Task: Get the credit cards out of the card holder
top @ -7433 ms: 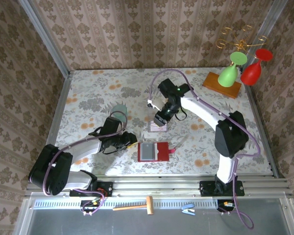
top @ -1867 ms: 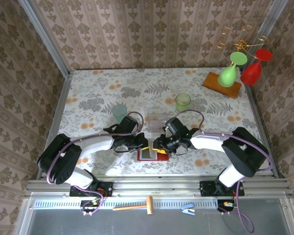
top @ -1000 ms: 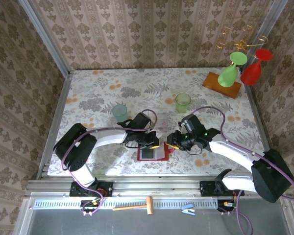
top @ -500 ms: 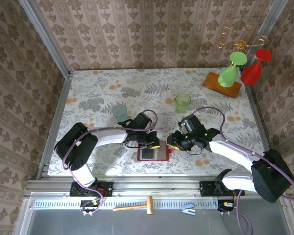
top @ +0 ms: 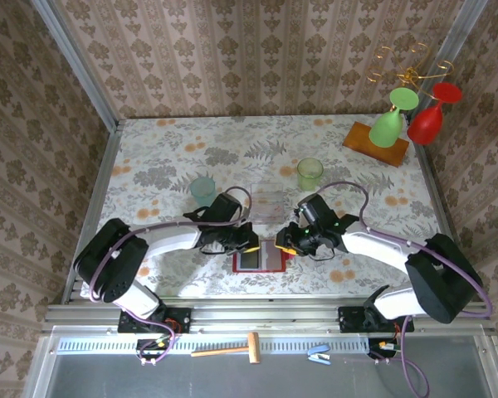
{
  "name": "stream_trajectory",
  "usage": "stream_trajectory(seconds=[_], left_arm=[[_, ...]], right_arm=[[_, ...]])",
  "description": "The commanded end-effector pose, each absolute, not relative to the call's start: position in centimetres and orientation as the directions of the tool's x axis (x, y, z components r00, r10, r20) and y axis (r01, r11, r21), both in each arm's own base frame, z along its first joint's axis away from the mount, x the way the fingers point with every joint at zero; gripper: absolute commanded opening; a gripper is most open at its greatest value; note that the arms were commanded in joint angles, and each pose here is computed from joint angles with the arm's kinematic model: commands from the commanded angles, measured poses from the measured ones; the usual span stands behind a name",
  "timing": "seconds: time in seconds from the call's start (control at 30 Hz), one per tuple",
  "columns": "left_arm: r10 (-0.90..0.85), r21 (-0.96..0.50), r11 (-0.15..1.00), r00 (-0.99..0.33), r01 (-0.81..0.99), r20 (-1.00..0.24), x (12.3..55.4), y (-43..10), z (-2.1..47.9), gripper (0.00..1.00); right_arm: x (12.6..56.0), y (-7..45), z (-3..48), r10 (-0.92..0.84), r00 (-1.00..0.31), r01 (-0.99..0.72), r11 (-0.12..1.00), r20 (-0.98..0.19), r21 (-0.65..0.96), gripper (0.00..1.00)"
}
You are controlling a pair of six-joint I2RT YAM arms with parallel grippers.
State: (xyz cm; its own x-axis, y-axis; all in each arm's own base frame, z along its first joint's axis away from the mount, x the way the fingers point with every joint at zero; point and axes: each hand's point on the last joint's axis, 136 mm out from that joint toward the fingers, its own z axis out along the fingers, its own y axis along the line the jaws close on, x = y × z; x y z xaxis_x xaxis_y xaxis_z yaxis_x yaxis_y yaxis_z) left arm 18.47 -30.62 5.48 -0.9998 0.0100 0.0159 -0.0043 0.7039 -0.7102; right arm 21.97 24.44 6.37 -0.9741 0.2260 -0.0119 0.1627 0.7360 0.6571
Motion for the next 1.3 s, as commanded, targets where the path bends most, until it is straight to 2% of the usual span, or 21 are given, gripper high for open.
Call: stream_trajectory(seconds=[0.0, 0.37, 1.27], left_arm=[[-0.004, -0.725, 0.689, -1.0, -0.004, 0.002, 18.4, -29.9, 5.9, 0.06], [-0.053, -0.715, 0.698, -0.999, -0.034, -0.003, 17.6, -27.2, 5.0, 0.06], [-0.088, -0.703, 0.706, -0.996, -0.084, 0.031, 16.3, -25.7, 3.0, 0.06]], right_arm=[[22.7, 26.6, 7.1, 0.205, -0.979, 0.146, 0.709, -0.003, 0.69, 0.35], [22.5, 30.1, 5.9, 0.143, -0.99, 0.117, 0.724, 0.019, 0.679, 0.34], [22.4, 32.5, 4.1, 0.096, -0.994, 0.111, 0.728, 0.06, 0.677, 0.3]])
